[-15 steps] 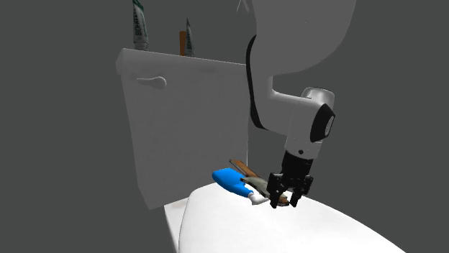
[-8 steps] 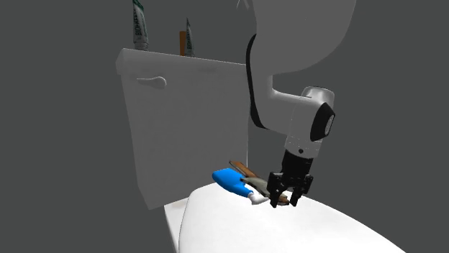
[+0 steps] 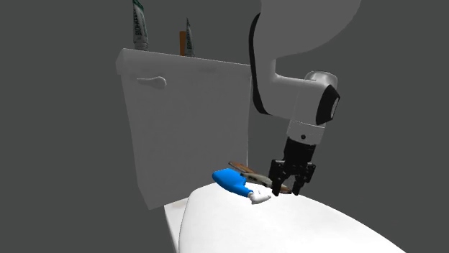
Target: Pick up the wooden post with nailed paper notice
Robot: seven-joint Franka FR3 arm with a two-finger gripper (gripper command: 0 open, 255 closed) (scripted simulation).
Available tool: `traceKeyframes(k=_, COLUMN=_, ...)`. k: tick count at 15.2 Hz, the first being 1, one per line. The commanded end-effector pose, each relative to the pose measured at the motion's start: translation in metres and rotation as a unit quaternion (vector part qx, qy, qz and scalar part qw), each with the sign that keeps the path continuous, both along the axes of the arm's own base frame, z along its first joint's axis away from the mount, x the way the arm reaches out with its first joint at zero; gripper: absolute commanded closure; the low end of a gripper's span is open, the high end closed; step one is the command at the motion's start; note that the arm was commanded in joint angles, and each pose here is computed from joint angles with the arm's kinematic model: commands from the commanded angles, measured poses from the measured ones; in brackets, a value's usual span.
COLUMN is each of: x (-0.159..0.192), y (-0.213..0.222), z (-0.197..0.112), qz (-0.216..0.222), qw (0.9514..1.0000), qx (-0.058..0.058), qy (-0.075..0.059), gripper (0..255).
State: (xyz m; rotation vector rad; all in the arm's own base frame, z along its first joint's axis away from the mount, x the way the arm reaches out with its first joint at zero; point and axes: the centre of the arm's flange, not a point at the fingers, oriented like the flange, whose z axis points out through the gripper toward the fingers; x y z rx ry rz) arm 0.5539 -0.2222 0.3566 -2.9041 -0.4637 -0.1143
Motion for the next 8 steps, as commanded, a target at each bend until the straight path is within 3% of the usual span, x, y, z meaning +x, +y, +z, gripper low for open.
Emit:
traceKeyframes(k=1, x=0.002, y=0.004, z=0.013, qz=0.003, qw=1.0000, qx=0.001, qy=-0.003, gripper=255)
traceKeyframes(k=8, x=0.002, y=0.004, z=0.040, qz=0.003, qw=1.0000, qx=0.001, qy=-0.003, gripper=255)
